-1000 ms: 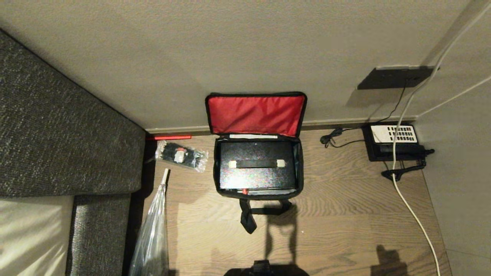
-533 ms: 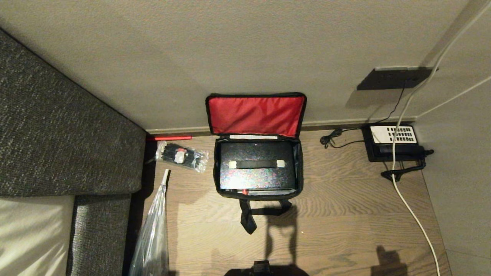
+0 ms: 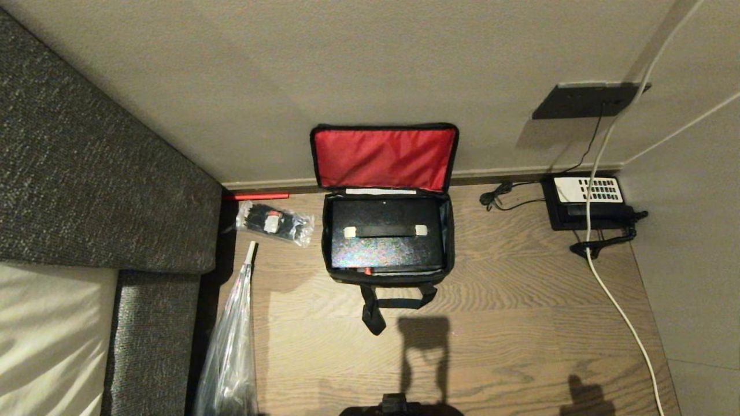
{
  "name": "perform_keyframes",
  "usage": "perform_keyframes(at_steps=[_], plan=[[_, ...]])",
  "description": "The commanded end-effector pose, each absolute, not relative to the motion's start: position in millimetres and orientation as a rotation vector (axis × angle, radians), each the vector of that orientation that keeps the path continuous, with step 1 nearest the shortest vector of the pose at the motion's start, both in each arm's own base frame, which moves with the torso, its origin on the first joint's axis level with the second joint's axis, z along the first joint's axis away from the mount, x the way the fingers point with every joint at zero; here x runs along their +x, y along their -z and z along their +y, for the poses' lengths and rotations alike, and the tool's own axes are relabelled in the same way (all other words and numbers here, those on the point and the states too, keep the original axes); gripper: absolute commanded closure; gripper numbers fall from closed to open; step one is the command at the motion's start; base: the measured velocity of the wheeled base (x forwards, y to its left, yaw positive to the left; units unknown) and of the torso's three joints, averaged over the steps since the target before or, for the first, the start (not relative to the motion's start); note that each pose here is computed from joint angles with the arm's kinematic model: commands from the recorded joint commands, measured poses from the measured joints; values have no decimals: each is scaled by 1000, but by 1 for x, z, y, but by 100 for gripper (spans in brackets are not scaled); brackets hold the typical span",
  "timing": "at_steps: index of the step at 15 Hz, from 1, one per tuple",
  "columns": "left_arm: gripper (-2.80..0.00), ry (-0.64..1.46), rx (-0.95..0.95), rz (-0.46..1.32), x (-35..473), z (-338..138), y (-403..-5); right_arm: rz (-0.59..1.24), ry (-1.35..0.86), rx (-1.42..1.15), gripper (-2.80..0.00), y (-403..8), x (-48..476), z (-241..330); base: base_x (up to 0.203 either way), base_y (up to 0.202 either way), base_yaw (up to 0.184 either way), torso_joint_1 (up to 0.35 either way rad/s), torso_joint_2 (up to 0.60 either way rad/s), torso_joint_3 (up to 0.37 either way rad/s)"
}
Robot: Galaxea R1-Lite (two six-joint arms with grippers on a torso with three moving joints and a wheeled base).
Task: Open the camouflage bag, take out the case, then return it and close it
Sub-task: Grip the handle
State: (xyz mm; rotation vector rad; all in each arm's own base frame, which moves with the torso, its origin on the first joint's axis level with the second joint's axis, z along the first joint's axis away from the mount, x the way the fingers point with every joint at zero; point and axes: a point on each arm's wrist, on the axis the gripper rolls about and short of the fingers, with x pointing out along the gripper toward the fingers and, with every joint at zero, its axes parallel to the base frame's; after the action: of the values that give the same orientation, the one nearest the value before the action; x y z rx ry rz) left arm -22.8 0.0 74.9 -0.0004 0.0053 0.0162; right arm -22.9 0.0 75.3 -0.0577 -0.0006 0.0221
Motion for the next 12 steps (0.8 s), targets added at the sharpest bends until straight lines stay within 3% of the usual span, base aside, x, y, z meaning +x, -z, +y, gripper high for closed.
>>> perform_keyframes(at_steps=[1, 12], plan=[[0, -17, 0, 6, -23, 0, -75, 1, -23, -58, 0, -75, -23, 0, 0, 0, 0, 0, 0, 0], [0, -17, -3, 3, -23, 0, -75, 1, -29, -67, 0, -75, -23, 0, -26, 0, 0, 2, 1, 1]])
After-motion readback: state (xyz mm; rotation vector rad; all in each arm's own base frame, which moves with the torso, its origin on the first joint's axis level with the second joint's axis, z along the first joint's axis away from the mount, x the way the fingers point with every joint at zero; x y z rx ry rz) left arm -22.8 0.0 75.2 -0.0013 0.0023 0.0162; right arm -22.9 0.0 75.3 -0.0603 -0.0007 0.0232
